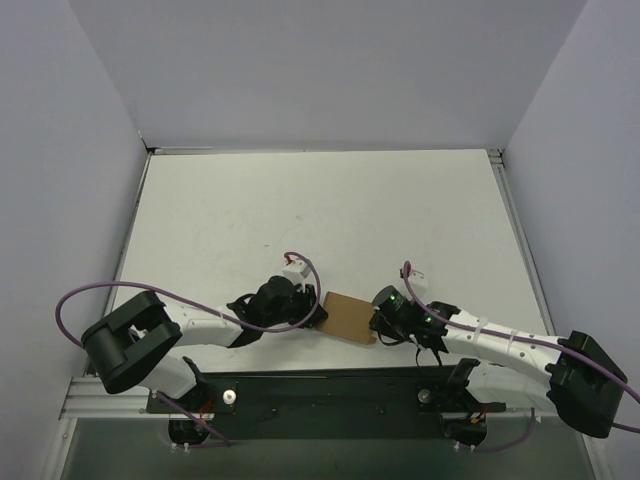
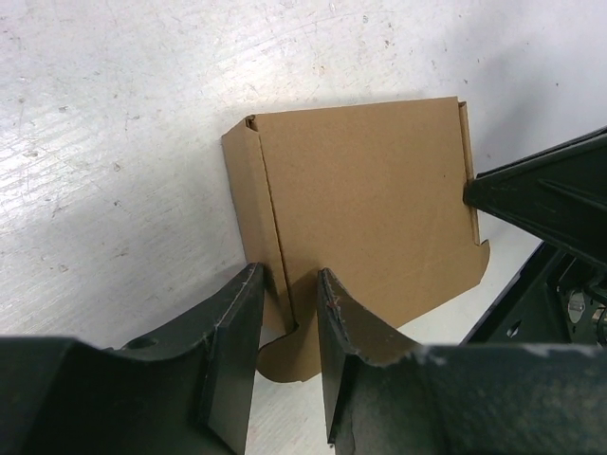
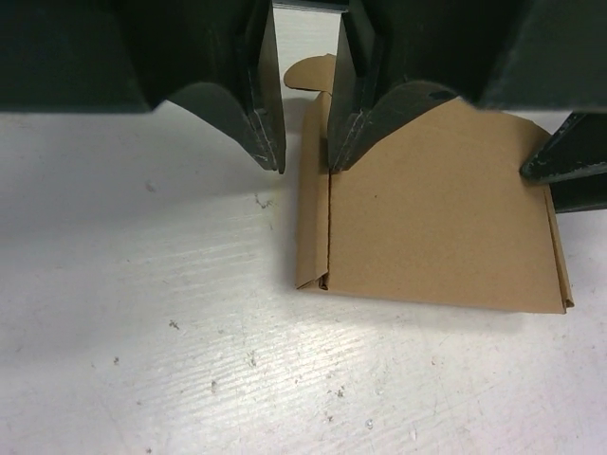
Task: Fold the paper box
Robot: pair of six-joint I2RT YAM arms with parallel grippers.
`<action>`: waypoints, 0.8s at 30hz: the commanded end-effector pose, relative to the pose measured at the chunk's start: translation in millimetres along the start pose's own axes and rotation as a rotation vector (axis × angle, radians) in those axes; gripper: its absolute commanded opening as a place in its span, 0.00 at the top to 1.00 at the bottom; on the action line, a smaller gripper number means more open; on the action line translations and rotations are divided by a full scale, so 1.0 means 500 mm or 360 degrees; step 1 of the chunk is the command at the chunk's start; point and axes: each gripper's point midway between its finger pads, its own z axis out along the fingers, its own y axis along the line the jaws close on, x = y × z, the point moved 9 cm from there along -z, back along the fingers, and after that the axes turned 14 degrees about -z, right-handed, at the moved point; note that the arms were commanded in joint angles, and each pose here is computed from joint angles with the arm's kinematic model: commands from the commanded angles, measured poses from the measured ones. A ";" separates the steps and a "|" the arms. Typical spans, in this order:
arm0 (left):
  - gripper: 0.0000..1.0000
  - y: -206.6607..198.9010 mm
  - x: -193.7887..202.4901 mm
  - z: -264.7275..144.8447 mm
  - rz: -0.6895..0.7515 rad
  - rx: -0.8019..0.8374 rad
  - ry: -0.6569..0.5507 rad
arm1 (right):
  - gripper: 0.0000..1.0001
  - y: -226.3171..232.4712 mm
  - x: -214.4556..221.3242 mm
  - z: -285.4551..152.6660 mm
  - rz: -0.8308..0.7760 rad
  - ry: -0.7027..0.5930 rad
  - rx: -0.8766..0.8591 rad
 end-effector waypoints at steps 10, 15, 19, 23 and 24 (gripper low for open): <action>0.37 -0.056 -0.061 -0.033 0.0055 0.0144 -0.0109 | 0.45 0.005 -0.039 -0.036 -0.0379 0.0023 -0.0021; 0.24 -0.082 -0.112 -0.080 0.0068 0.0223 -0.0221 | 0.34 0.027 -0.069 -0.062 -0.0829 -0.0003 -0.0241; 0.22 -0.076 -0.137 -0.124 0.0087 0.0198 -0.0265 | 0.16 0.051 -0.084 -0.075 -0.1186 0.0008 -0.0399; 0.21 -0.057 -0.163 -0.169 0.0074 0.0130 -0.0319 | 0.14 0.087 -0.074 -0.080 -0.1569 -0.0063 -0.0380; 0.20 -0.055 -0.167 -0.179 0.0070 0.0126 -0.0329 | 0.14 0.096 -0.077 -0.083 -0.1682 -0.0117 -0.0352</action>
